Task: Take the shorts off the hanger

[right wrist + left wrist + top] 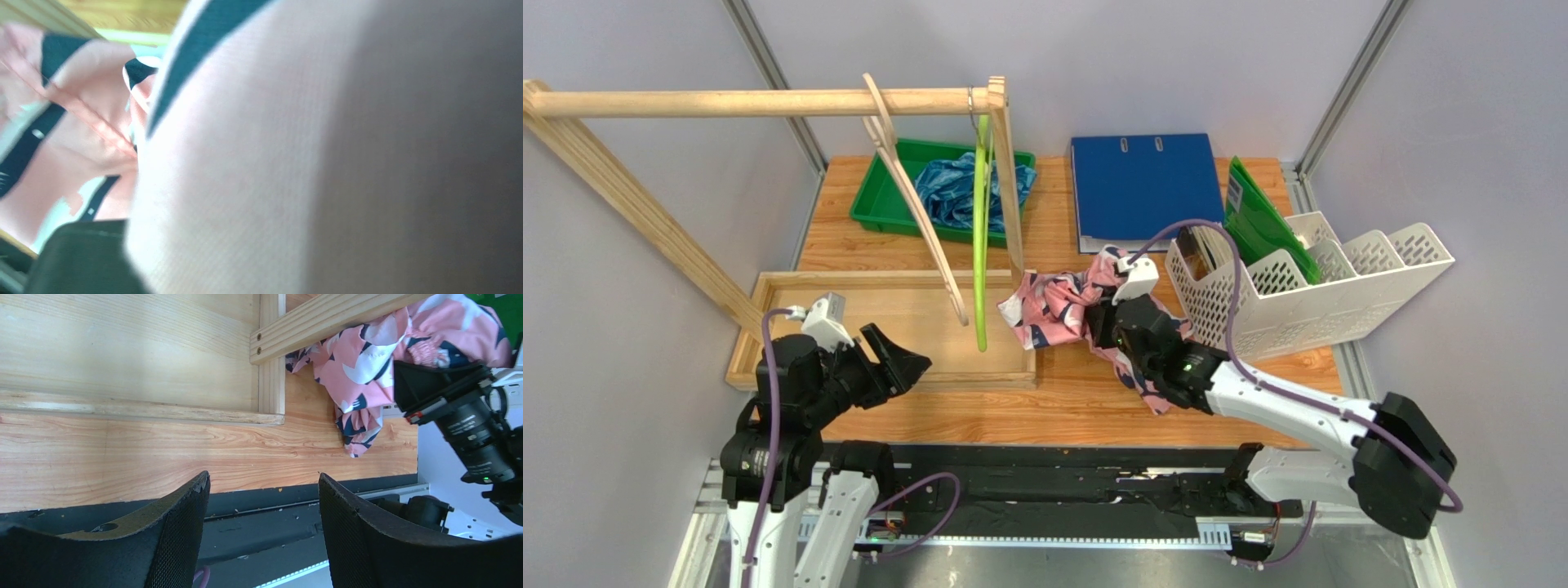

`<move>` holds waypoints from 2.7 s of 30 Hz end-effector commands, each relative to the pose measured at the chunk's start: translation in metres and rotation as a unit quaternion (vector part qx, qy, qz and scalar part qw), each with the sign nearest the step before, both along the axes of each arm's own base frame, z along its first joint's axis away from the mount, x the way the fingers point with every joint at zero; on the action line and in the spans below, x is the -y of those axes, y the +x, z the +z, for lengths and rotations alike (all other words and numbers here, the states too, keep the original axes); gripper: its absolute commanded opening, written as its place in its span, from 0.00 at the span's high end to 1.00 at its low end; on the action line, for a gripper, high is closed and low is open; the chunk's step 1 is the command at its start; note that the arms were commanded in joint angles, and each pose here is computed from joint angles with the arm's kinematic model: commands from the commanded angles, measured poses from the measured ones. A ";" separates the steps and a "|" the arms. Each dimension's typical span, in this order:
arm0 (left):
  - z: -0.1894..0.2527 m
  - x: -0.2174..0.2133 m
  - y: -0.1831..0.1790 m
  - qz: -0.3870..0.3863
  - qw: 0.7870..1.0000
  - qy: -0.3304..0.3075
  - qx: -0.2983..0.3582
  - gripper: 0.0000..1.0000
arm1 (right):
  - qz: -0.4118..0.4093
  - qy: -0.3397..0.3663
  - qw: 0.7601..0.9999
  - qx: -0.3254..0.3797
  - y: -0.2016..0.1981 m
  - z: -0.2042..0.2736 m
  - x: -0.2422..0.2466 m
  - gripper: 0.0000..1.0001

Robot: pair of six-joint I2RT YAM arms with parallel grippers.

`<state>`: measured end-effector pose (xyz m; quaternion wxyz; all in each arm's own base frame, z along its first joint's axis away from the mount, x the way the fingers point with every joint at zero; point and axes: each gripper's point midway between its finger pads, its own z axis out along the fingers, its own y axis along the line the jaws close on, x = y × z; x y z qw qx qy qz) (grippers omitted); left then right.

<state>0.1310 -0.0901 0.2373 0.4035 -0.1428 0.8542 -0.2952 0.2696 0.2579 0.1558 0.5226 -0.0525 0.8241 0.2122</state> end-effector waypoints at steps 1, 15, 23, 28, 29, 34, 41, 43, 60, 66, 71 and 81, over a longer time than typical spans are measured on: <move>0.009 0.006 0.004 -0.013 1.000 -0.011 0.021 0.30 | 0.008 0.085 0.996 0.014 0.004 0.053 0.007 1.00; 0.003 0.007 0.007 -0.019 1.000 -0.010 0.021 0.30 | 0.005 0.207 0.977 0.050 0.040 0.170 0.041 1.00; 0.001 0.007 0.008 -0.020 1.000 -0.010 0.019 0.30 | 0.008 0.273 0.960 0.058 0.054 0.223 0.039 1.00; 0.000 0.009 0.005 -0.024 1.000 -0.012 0.016 0.30 | -0.005 0.293 0.954 0.064 0.078 0.249 0.041 1.00; 0.000 0.009 0.005 -0.024 0.999 -0.013 0.017 0.30 | -0.009 0.307 0.949 0.070 0.083 0.262 0.045 1.00; -0.004 0.009 0.009 -0.023 0.999 -0.016 0.021 0.30 | 0.007 0.352 0.934 0.067 0.109 0.283 0.038 1.00; -0.011 0.013 0.018 -0.032 0.999 -0.017 0.013 0.30 | 0.041 0.376 0.924 0.052 0.179 0.285 -0.003 1.00; -0.010 0.012 0.021 -0.032 0.999 -0.015 0.015 0.30 | 0.058 0.391 0.915 0.077 0.190 0.308 -0.010 1.00; -0.024 -0.001 0.052 0.042 0.999 -0.023 0.008 0.31 | 0.084 0.540 0.821 0.164 0.311 0.278 -0.148 1.00; -0.026 0.014 0.082 0.060 0.993 -0.106 0.007 0.32 | 0.065 0.499 0.854 0.130 0.321 0.196 -0.198 1.00; -0.026 0.029 0.111 0.049 0.985 -0.167 0.003 0.33 | 0.032 0.458 0.884 0.082 0.345 0.114 -0.200 1.00; -0.015 0.038 0.164 0.060 0.972 -0.226 -0.007 0.34 | 0.031 0.424 0.905 -0.006 0.349 0.037 -0.207 0.76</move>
